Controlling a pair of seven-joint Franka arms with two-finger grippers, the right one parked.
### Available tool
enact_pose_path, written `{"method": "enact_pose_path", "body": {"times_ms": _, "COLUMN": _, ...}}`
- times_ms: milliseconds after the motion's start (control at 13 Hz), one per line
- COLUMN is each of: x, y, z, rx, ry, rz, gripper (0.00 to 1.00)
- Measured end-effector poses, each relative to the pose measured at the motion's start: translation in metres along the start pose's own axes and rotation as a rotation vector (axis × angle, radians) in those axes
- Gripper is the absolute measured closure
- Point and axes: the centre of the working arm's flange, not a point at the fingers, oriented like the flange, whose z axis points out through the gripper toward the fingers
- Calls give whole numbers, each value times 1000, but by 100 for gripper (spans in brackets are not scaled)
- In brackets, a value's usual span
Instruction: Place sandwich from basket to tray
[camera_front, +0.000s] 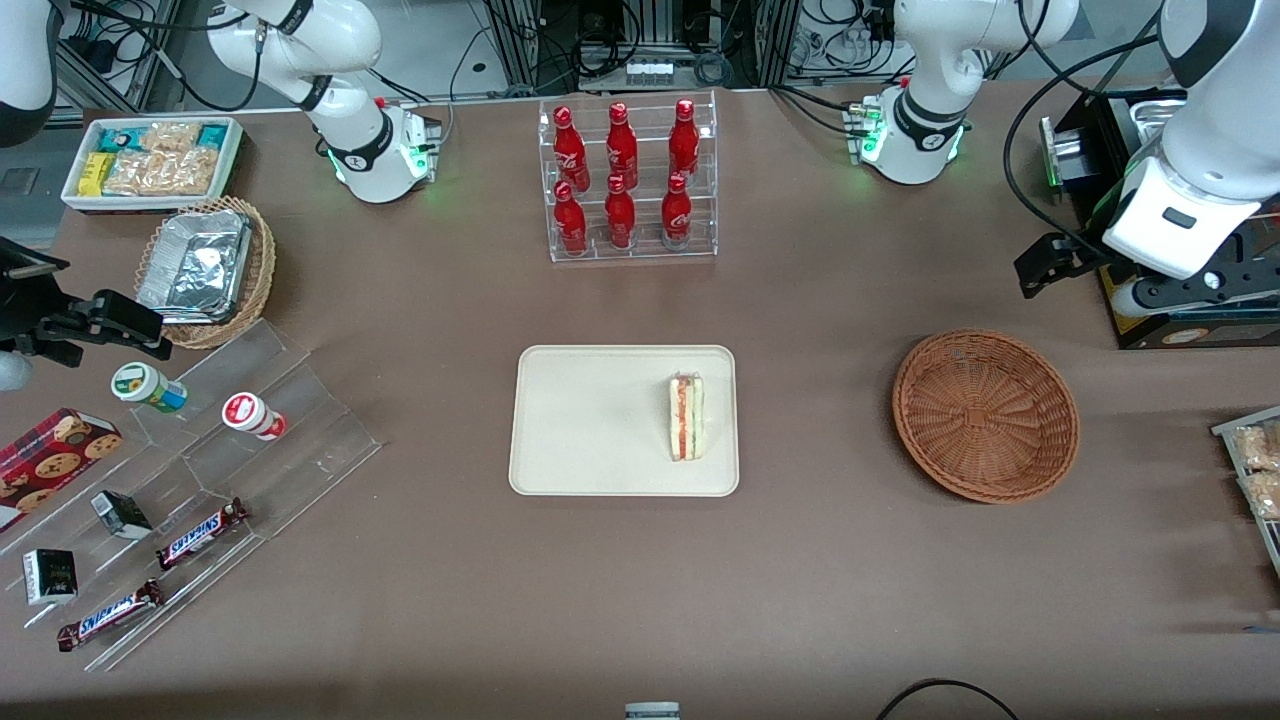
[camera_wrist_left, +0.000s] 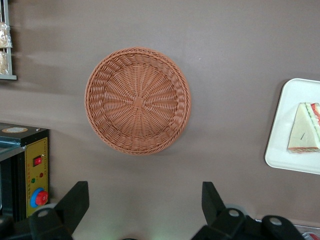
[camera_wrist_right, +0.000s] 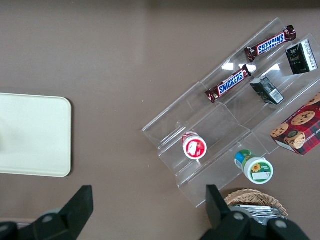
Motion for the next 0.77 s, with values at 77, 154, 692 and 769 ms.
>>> {"method": "enact_pose_path", "body": {"times_ms": 77, "x": 0, "y": -1, "z": 1, "rx": -2, "ry": -6, "rz": -3, "gripper": 0}}
{"method": "enact_pose_path", "body": {"times_ms": 154, "x": 0, "y": -1, "z": 1, "rx": -7, "ry": -10, "rz": -4, "gripper": 0}}
{"method": "enact_pose_path", "body": {"times_ms": 692, "x": 0, "y": 0, "z": -10, "rx": -55, "ry": -4, "rz": 3, "gripper": 0}}
{"method": "enact_pose_path", "body": {"times_ms": 769, "x": 0, "y": -1, "z": -10, "rx": -56, "ry": -4, "rz": 3, "gripper": 0}}
